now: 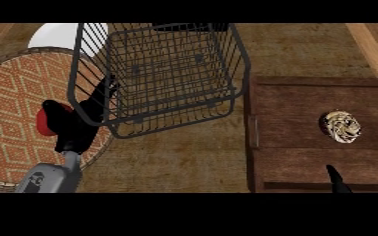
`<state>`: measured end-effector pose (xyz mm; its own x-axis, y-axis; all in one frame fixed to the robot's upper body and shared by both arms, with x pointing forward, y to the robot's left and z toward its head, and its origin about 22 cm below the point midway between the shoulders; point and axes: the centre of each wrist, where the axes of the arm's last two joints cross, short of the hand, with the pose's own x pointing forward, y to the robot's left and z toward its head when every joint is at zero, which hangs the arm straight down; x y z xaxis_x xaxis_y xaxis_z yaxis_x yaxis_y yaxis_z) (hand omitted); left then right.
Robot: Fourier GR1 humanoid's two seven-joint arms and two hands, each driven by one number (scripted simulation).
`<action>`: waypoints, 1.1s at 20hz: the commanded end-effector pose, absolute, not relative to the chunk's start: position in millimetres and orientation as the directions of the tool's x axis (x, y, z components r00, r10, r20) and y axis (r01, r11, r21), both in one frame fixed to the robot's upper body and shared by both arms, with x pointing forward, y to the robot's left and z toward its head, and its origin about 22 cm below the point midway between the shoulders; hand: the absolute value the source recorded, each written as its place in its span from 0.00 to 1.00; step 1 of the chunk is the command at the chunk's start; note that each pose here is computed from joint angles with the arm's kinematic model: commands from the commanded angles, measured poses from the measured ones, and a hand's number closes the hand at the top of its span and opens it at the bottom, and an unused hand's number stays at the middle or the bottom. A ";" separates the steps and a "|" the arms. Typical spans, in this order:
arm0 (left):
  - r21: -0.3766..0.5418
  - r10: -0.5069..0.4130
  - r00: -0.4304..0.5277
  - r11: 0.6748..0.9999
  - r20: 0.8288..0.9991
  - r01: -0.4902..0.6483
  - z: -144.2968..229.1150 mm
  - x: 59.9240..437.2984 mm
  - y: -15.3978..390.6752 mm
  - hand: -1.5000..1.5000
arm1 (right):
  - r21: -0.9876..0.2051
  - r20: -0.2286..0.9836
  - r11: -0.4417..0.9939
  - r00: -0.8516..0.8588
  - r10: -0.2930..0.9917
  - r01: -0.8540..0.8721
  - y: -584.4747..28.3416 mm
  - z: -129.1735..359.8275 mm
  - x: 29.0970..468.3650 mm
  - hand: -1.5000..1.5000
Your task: Pick the cupcake from the tray and place it in the tiered basket
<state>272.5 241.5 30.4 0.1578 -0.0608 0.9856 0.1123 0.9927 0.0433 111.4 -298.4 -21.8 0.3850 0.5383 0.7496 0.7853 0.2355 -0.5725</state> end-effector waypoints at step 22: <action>0.022 -0.054 0.153 0.979 0.987 0.204 35.4 286.3 216.1 0.50 | -0.885 0.466 0.136 0.852 0.239 0.446 -220.9 83.0 232.9 0.00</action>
